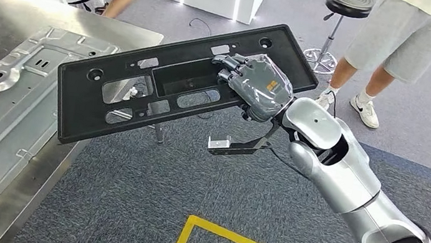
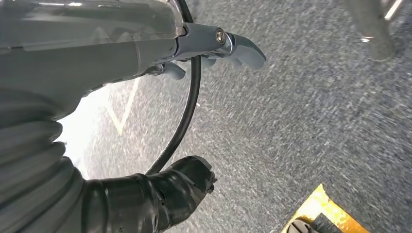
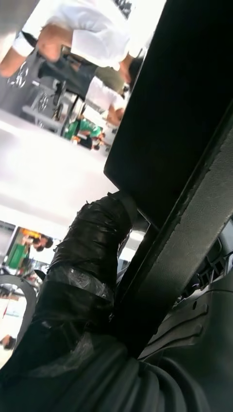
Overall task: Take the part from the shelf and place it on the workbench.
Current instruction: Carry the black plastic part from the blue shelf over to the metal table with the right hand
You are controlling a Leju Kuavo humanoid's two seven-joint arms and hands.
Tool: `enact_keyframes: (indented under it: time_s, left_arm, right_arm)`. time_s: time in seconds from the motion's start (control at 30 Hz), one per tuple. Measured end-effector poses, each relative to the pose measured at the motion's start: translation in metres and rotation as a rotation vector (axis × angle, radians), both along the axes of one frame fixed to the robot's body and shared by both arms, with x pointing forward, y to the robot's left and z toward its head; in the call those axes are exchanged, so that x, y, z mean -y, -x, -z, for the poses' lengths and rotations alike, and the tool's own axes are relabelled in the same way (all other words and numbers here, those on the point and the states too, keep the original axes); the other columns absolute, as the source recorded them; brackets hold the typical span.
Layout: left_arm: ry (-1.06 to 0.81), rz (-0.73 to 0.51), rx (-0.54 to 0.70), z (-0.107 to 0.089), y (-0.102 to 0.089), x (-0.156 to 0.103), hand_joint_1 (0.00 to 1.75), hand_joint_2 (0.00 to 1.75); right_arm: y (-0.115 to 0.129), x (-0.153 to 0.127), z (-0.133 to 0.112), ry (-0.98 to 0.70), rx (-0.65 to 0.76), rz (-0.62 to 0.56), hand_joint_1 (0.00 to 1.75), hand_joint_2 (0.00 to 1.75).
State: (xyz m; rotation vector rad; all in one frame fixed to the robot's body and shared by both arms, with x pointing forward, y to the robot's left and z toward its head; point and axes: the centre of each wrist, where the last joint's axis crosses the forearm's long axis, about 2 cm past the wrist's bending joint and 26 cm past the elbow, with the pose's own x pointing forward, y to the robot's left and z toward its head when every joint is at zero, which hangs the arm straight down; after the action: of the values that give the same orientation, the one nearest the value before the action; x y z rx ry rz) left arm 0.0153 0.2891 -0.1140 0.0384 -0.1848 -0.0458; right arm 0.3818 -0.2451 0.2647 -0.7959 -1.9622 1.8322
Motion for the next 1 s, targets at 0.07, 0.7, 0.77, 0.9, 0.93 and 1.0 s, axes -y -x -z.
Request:
enact_keyframes:
  time_s: [0.07, 0.7, 0.77, 0.9, 0.93, 1.0]
  left_arm:
    - [0.001, -0.002, -0.002, 0.0000, 0.0000, 0.0000, 0.00, 1.75]
    - [0.003, -0.001, -0.011, 0.0001, 0.0021, 0.0010, 0.00, 1.75]
    - [0.003, 0.000, -0.012, 0.0001, 0.0020, 0.0011, 0.00, 1.75]
    - [0.004, 0.000, -0.010, 0.0000, 0.0004, 0.0011, 0.00, 1.75]
    - [0.004, 0.001, -0.011, 0.0000, 0.0004, 0.0011, 0.00, 1.75]
    - [0.004, 0.001, -0.011, 0.0000, 0.0003, 0.0010, 0.00, 1.75]
  right_arm:
    - [-0.0002, 0.0003, -0.0007, 0.000, 0.002, 0.000, 1.75, 1.75]
    - [-0.0010, -0.0014, -0.0061, -0.003, 0.016, -0.006, 1.75, 1.75]
    - [-0.0010, -0.0025, -0.0073, -0.005, 0.019, -0.009, 1.75, 1.75]
    - [-0.0008, -0.0014, -0.0063, -0.003, 0.017, -0.006, 1.75, 1.75]
    - [-0.0005, -0.0011, -0.0052, -0.002, 0.014, -0.006, 1.75, 1.75]
    - [-0.0004, -0.0009, -0.0048, -0.002, 0.012, -0.005, 1.75, 1.75]
